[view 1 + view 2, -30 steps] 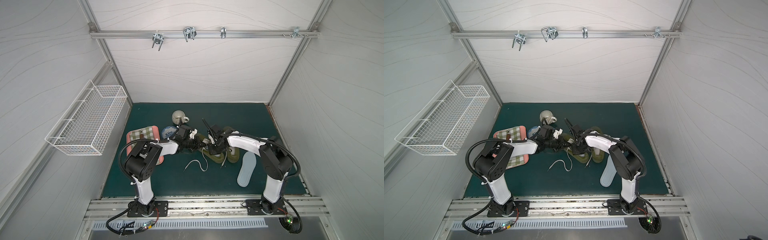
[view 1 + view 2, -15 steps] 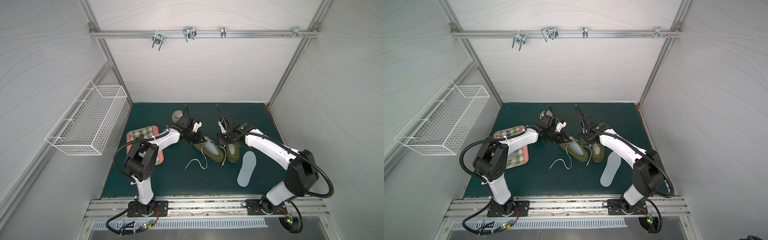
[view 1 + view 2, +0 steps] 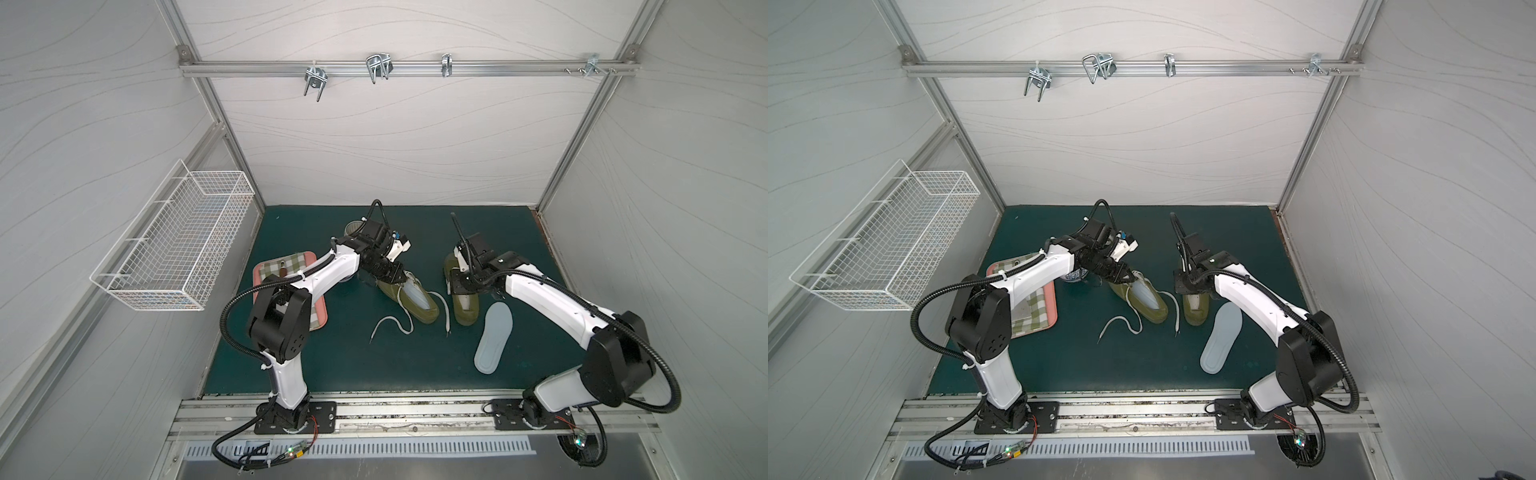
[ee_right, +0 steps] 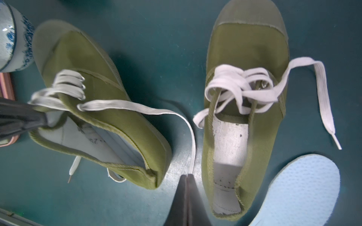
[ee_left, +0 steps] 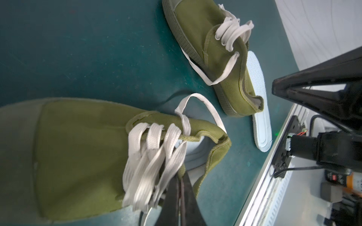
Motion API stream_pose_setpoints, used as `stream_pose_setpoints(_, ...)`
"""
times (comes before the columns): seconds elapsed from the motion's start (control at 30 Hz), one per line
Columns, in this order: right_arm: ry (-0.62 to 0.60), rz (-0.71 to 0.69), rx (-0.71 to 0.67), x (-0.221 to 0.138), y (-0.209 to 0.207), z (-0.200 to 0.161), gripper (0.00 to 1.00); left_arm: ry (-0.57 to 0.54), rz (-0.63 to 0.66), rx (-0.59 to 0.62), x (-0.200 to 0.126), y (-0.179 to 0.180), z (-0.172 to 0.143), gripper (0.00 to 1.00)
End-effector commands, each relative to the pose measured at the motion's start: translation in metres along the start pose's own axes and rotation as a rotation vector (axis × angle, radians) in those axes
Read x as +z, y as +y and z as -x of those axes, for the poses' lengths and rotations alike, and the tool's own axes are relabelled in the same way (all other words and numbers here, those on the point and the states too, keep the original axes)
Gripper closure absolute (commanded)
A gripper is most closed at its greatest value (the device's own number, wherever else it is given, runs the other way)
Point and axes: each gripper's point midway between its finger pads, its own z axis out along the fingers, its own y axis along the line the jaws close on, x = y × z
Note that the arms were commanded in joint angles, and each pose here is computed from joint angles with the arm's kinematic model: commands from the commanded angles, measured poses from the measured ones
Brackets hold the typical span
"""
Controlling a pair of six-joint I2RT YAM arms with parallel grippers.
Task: Insert the insole into the shoe
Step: Place the shoe at the center of the board.
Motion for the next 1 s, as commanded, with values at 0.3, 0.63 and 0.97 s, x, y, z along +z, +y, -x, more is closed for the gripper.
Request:
stream_pose_setpoints(0.3, 0.005, 0.026, 0.007, -0.004, 0.000, -0.005, 1.00, 0.052, 0.073, 0.315, 0.005, 0.017, 0.031, 1.00)
stream_pose_setpoints(0.63, 0.006, 0.028, 0.008, -0.004, -0.004, -0.005, 1.00, 0.065, 0.162, 0.530, 0.014, 0.050, 0.060, 1.00)
stream_pose_setpoints(0.97, 0.006, 0.034, 0.000, -0.008, -0.006, -0.003, 1.00, 0.072, 0.248, 0.655, 0.020, 0.096, 0.104, 1.00)
